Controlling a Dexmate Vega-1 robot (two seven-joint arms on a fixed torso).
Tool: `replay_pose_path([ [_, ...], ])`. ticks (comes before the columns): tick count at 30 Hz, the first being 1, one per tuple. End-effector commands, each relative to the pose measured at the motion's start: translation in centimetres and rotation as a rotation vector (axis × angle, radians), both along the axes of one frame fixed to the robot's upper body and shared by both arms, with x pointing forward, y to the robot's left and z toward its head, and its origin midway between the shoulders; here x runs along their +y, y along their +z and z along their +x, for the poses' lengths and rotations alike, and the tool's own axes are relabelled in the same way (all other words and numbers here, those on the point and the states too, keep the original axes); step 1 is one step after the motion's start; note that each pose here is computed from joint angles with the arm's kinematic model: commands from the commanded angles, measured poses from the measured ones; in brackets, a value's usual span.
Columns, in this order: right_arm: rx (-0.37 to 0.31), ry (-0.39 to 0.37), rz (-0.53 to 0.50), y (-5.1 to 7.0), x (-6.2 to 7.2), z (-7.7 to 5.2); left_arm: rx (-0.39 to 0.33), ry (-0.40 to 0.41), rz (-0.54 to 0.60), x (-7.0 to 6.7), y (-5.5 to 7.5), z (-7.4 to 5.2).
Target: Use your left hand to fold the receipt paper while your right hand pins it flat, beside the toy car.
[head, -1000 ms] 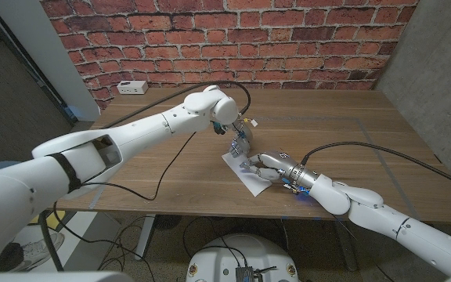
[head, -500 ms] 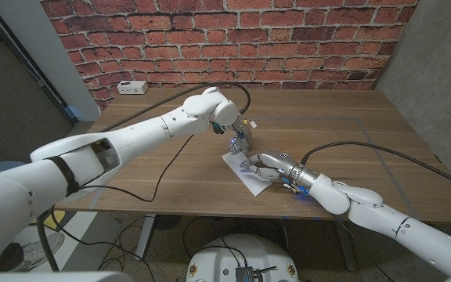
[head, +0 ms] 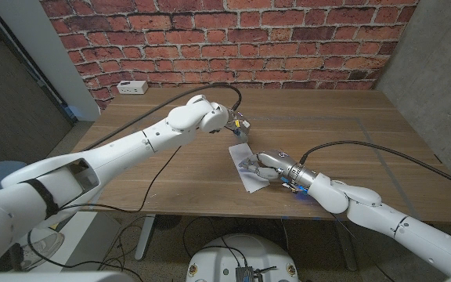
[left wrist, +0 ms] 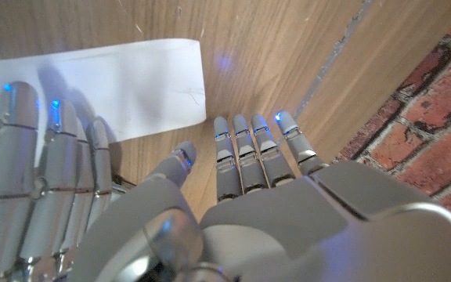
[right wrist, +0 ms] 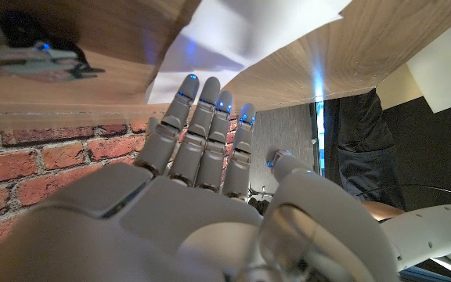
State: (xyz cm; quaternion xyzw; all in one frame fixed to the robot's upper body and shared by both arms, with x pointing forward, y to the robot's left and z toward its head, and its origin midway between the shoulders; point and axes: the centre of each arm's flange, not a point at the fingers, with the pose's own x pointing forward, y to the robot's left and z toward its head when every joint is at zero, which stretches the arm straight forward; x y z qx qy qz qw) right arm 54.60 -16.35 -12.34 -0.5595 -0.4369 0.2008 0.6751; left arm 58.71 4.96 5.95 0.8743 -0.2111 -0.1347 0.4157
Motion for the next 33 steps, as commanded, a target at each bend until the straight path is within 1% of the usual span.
replay_pose_path([
  [1,-0.005,0.004,-0.001,0.2,0.3,-0.1,-0.26,-0.083,-0.172,1.9,1.6,-3.0],
  [6,-0.006,0.021,0.017,0.6,0.4,-0.5,-0.303,-0.096,-0.231,2.6,1.8,-3.6],
  [7,-0.011,0.034,0.039,0.9,0.4,-0.7,-0.307,-0.099,-0.252,2.9,1.8,-3.7],
  [9,-0.011,0.046,0.057,1.0,0.3,-0.9,-0.306,-0.101,-0.264,3.1,1.9,-3.7],
  [14,-0.03,0.136,0.191,2.1,-0.1,-1.9,-0.289,-0.103,-0.325,4.1,1.9,-3.7],
  [18,-0.078,0.211,0.319,2.9,-0.7,-2.8,-0.277,-0.103,-0.367,4.9,2.0,-3.7],
  [21,-0.101,0.267,0.425,3.4,-1.1,-3.3,-0.266,-0.113,-0.42,5.7,2.1,-3.7],
  [24,-0.117,0.305,0.51,4.0,-1.5,-3.7,-0.246,-0.128,-0.488,6.6,2.3,-3.7],
  [28,-0.12,0.319,0.57,4.6,-1.8,-3.8,-0.224,-0.153,-0.587,8.0,2.3,-3.7],
  [33,-0.095,0.31,0.624,5.3,-2.1,-3.5,-0.184,-0.195,-0.714,10.0,2.1,-3.7],
])
